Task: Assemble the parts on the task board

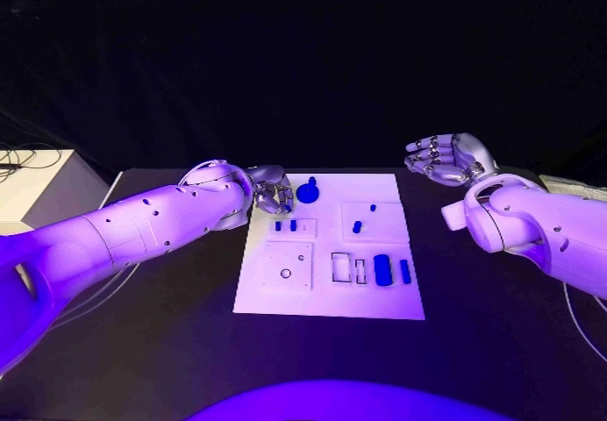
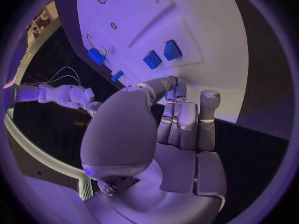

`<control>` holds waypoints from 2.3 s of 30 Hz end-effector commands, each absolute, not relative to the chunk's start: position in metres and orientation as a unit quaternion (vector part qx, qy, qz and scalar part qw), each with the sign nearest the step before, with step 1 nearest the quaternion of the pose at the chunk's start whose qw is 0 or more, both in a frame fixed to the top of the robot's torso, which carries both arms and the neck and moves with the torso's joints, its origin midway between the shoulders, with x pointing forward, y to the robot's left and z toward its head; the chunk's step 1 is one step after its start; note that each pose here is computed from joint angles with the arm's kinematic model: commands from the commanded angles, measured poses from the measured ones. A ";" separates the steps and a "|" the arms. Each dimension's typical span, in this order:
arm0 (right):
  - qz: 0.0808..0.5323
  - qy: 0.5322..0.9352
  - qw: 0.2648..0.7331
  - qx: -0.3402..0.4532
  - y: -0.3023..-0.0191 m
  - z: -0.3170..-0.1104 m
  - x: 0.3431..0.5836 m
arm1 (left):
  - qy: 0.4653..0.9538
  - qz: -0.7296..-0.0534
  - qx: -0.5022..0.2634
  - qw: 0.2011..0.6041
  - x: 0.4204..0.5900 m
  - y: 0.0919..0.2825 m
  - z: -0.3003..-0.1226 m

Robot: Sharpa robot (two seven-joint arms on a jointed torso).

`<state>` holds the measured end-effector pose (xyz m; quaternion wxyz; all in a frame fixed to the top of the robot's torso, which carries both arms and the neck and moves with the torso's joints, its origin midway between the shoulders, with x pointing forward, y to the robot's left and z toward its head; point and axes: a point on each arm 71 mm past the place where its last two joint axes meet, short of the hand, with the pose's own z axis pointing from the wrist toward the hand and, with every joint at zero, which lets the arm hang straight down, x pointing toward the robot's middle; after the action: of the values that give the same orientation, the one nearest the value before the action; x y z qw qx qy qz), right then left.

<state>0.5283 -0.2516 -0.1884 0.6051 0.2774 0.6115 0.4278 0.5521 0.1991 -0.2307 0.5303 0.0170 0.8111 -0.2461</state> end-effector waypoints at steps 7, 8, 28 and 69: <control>0.436 0.614 0.600 0.268 -0.248 -0.188 0.529 | 0.816 -0.247 0.016 0.522 0.551 0.195 -0.232; 0.437 0.615 0.599 0.269 -0.248 -0.188 0.529 | 0.816 -0.247 0.016 0.522 0.551 0.195 -0.232; 0.454 0.625 0.574 0.271 -0.246 -0.190 0.528 | 0.826 -0.230 0.025 0.515 0.551 0.188 -0.237; 0.452 0.626 0.574 0.273 -0.249 -0.191 0.528 | 0.818 -0.238 0.038 0.522 0.549 0.188 -0.237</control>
<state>0.5281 -0.2498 -0.1914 0.5753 0.2780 0.6273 0.4452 0.5518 0.1912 -0.2337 0.5336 0.0323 0.8119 -0.2348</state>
